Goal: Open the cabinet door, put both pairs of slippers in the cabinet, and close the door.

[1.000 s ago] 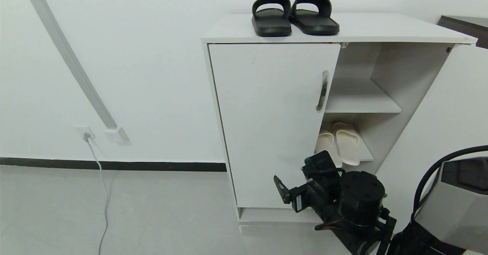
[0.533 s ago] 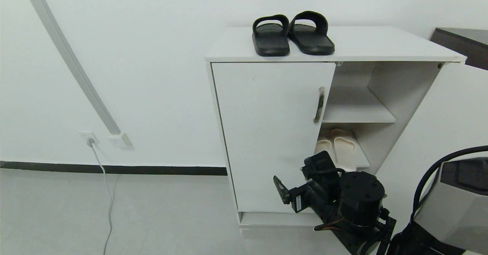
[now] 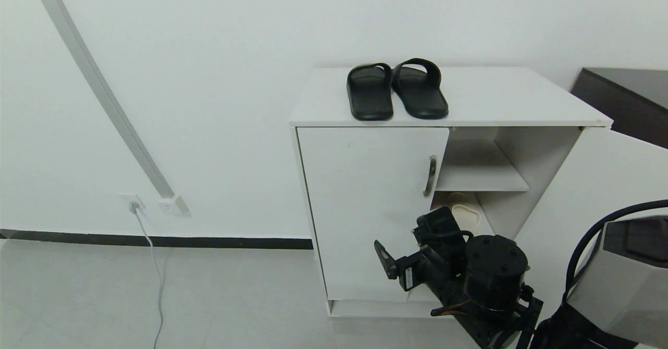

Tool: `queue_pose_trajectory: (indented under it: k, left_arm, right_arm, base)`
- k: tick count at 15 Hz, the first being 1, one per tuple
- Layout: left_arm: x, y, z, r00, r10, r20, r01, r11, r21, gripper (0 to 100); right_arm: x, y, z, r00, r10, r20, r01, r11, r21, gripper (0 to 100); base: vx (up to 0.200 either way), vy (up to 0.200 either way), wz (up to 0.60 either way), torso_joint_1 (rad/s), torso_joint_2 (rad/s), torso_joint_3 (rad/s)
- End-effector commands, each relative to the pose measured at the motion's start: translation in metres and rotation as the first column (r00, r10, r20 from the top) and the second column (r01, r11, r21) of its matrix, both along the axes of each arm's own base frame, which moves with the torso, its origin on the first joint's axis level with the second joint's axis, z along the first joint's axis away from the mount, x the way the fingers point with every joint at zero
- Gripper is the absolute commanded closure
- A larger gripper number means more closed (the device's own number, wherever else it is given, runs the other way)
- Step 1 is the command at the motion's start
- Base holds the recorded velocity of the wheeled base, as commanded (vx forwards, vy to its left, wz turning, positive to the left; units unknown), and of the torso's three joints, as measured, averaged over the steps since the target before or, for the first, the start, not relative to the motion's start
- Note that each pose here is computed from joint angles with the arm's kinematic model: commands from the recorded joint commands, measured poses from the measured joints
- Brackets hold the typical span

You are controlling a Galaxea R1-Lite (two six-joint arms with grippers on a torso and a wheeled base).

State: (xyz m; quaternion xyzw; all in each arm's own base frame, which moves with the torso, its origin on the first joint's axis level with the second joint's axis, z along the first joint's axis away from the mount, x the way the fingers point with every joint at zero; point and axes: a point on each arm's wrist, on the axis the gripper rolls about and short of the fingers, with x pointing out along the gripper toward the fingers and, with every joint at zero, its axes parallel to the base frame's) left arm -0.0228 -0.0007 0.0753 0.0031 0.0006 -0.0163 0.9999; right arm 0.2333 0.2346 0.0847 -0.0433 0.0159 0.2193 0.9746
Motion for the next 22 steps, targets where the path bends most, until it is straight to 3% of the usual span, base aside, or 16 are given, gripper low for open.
queue_pose_trajectory:
  k: [1, 13, 18, 22]
  left_arm:
    - [0.0, 0.0, 0.0, 1.0, 0.0, -0.002, 0.0, 1.0, 0.0, 100]
    - [0.0, 0.0, 0.0, 1.0, 0.0, -0.002, 0.0, 1.0, 0.0, 100]
    - [0.0, 0.0, 0.0, 1.0, 0.0, -0.002, 0.0, 1.0, 0.0, 100]
    - [0.0, 0.0, 0.0, 1.0, -0.001, -0.002, 0.001, 1.0, 0.0, 100]
  right_arm:
    - [0.0, 0.0, -0.001, 1.0, 0.001, -0.002, -0.001, 1.0, -0.002, 0]
    - [-0.001, 0.001, -0.001, 1.0, 0.005, -0.002, -0.005, 1.0, -0.002, 0]
    - [-0.001, 0.0, -0.002, 1.0, 0.01, 0.005, -0.01, 1.0, -0.007, 0]
    - [0.015, 0.014, 0.028, 0.999, -0.028, 0.019, 0.028, 1.0, -0.009, 0]
  base:
    - [0.0, 0.0, 0.0, 0.193, -0.49, -0.305]
    - [0.0, 0.0, 0.0, 0.227, -0.54, -0.324]
    - [0.0, 0.0, 0.24, 0.193, -0.43, -0.233]
    - [0.0, 0.0, 0.0, 0.0, 0.0, 0.0]
